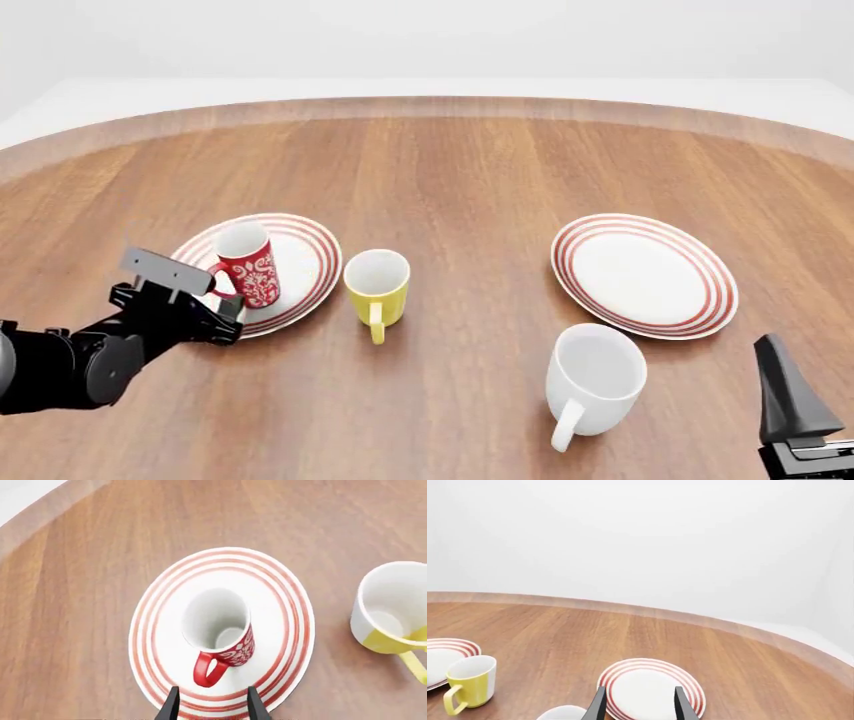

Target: Put the red mug on the left plate.

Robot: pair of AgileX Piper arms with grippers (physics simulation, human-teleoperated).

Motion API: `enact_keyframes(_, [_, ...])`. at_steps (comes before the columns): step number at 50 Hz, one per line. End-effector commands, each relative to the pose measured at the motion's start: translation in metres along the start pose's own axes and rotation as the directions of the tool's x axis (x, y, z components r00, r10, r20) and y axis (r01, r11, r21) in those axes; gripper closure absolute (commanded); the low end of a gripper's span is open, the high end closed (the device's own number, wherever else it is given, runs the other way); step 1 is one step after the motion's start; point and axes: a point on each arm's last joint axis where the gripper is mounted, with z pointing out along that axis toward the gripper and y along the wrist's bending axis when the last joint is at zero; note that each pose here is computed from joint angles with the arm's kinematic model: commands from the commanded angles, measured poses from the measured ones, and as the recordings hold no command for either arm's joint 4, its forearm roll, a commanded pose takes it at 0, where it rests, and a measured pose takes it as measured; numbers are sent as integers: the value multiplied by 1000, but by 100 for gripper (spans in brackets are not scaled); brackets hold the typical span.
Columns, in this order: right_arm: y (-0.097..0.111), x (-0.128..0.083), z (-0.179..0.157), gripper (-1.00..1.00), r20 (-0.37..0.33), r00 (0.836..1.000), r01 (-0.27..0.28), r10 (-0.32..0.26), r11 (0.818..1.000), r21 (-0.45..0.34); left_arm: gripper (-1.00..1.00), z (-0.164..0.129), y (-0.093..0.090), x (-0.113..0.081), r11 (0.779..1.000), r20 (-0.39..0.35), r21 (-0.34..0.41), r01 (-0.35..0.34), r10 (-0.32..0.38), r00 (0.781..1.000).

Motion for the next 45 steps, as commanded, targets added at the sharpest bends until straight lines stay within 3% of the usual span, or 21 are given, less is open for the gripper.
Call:
enact_keyframes(1, [0,0,0,-100,2,1000,1,-1,1000,0,-100,-12,-7,-2,1000,23,17,0,0,1000])
enact_keyframes(35, [0,0,0,-100,3,1000,8,-8,1000,-3,-100,-51,-25,-18,997,132,78,-5,-6,991])
enact_keyframes(45, [0,0,0,-100,11,1000,12,-12,1000,1,-100,-83,-33,-31,992,210,128,1,-28,977])
